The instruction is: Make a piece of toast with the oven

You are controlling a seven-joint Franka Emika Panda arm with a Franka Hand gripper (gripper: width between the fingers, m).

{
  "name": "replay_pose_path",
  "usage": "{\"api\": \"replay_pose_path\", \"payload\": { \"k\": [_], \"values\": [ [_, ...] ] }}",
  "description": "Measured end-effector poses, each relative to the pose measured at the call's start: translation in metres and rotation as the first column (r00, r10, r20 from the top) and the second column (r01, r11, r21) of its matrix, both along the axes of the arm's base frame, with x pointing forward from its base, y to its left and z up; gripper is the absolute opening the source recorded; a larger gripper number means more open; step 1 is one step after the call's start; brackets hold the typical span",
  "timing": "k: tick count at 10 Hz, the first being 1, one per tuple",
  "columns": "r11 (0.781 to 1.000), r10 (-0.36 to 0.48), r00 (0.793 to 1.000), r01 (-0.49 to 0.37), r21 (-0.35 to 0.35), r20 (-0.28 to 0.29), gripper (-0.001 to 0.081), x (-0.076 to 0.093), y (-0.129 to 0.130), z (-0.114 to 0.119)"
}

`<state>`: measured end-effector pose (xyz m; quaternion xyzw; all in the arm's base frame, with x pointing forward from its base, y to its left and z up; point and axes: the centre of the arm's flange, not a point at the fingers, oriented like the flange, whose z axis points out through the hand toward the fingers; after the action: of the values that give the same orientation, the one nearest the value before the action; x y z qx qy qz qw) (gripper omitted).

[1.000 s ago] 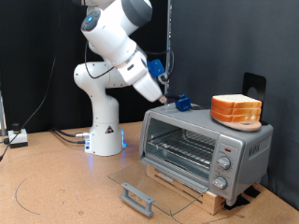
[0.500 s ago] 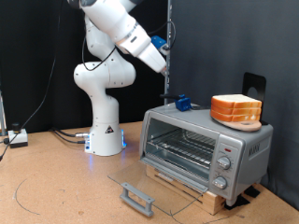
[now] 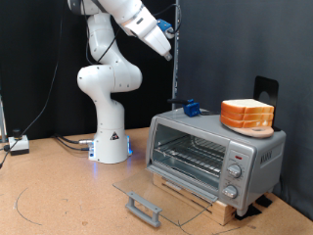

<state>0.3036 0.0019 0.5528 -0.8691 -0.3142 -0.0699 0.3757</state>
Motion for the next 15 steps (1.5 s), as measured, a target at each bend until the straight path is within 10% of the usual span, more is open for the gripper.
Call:
{"api": "replay_pose_path", "payload": {
  "k": [5,7,10,15],
  "values": [
    [0.987,0.159,0.965,-0.153,-0.045,0.207,0.0807,-0.023,0.034,-0.001],
    [0.987,0.119,0.951,-0.083,-0.136,0.286,0.0807,-0.036,0.06,-0.009],
    [0.986,0.079,0.968,-0.041,-0.162,0.239,0.0807,-0.051,0.089,-0.032],
    [0.979,0.045,0.983,-0.009,-0.204,0.176,0.0807,-0.031,0.097,-0.057]
  ]
}}
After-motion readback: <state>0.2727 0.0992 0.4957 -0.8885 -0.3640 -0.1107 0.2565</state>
